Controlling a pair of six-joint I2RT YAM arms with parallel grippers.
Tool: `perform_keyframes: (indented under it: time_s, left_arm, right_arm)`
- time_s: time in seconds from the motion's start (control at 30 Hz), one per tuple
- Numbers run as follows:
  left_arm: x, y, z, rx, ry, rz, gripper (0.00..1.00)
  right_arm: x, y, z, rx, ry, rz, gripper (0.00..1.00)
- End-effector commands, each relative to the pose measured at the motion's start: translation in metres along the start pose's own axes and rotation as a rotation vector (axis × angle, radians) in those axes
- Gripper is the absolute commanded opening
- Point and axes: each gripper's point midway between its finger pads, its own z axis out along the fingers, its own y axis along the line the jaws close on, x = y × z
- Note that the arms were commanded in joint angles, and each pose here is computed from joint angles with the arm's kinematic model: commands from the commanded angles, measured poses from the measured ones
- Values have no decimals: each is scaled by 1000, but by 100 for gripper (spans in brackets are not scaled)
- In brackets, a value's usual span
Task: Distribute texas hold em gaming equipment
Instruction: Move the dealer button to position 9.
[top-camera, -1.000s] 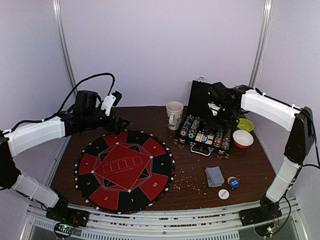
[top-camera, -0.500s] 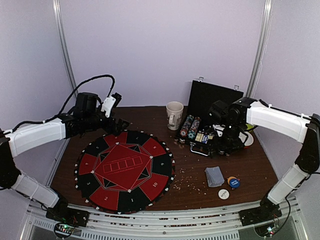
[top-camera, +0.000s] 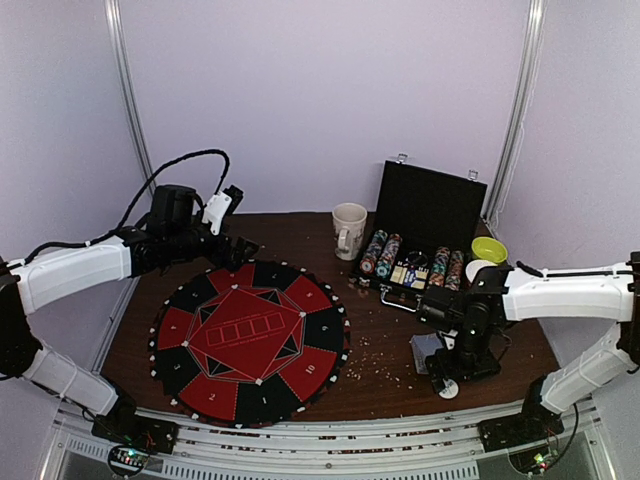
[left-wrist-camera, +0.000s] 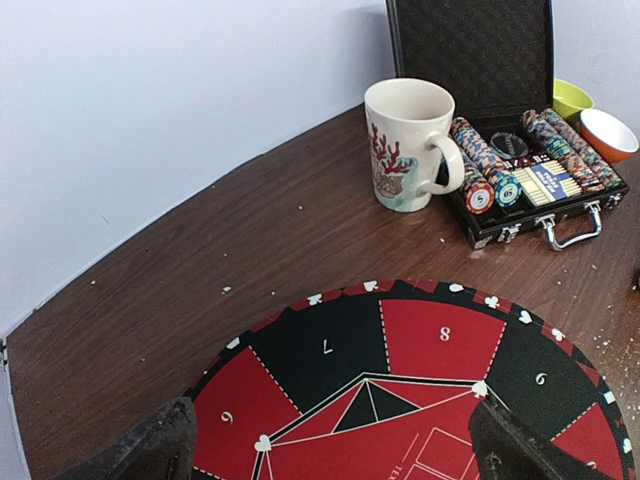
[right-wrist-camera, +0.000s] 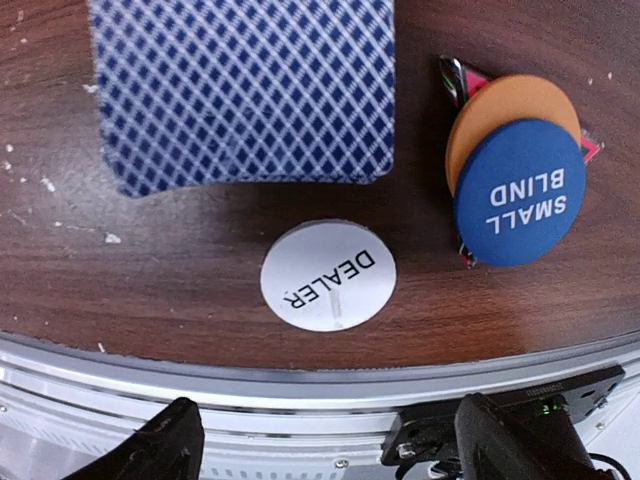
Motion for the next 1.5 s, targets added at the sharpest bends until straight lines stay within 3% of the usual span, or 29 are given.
perform_keyframes:
  time_s: [0.0, 0.57, 0.83, 1.0, 1.47]
  left_arm:
    - [-9, 1, -1, -10, -45, 12, 98]
    - [-8, 1, -2, -12, -49, 18, 98]
    - [-7, -1, 0, -3, -45, 18, 98]
    - [-8, -1, 0, -4, -48, 19, 98]
    - [-9, -1, -2, -4, -54, 26, 98]
  right_arm:
    - [0, 0, 15, -28, -35, 82, 86]
    - [-5, -1, 47, -24, 4, 40, 73]
    - [-15, -11, 45, 41, -39, 20, 69]
    - [-22, -3, 46, -5, -64, 11, 62]
    - [-14, -7, 55, -19, -44, 13, 61]
